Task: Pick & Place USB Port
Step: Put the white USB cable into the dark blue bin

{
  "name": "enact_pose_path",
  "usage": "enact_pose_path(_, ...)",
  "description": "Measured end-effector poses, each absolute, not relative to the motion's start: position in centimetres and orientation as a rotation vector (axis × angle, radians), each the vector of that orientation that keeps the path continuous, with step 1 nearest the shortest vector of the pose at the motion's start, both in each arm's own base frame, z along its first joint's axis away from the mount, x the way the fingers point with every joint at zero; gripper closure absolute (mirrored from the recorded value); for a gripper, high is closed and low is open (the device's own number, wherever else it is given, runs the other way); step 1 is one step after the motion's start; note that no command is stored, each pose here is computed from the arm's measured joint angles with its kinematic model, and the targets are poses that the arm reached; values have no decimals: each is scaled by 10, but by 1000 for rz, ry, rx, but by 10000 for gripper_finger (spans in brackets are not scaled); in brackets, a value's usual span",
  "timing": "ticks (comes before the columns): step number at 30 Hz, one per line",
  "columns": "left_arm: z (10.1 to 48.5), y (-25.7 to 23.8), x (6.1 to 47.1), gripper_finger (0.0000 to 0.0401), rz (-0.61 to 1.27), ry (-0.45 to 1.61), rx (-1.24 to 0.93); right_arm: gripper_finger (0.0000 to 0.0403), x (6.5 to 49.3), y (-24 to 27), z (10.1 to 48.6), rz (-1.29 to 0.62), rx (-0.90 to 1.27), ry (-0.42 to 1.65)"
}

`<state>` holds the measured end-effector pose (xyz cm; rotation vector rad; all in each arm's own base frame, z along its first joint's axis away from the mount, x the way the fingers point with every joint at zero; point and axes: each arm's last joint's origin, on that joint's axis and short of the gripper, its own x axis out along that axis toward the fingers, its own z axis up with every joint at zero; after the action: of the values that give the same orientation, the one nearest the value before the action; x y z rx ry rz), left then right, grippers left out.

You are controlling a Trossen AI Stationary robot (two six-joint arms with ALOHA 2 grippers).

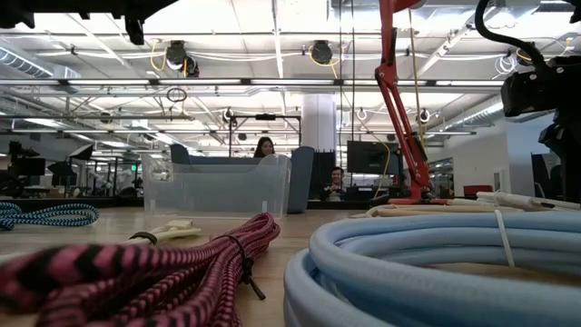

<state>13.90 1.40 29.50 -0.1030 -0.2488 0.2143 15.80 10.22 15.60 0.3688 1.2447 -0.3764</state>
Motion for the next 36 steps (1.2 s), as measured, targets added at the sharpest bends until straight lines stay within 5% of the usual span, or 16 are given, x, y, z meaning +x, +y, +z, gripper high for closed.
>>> enact_pose_path(9, 295, 14, 139, 382, 214, -248, -106, 140, 160, 98, 154, -401, 325, 1191)
enact_pose_path(16, 294, 14, 139, 382, 214, -241, -105, 121, 153, 88, 126, -397, 382, 1152)
enact_pose_path(36, 293, 14, 139, 382, 215, -232, -100, 295, 158, 92, 134, -417, 526, 1202)
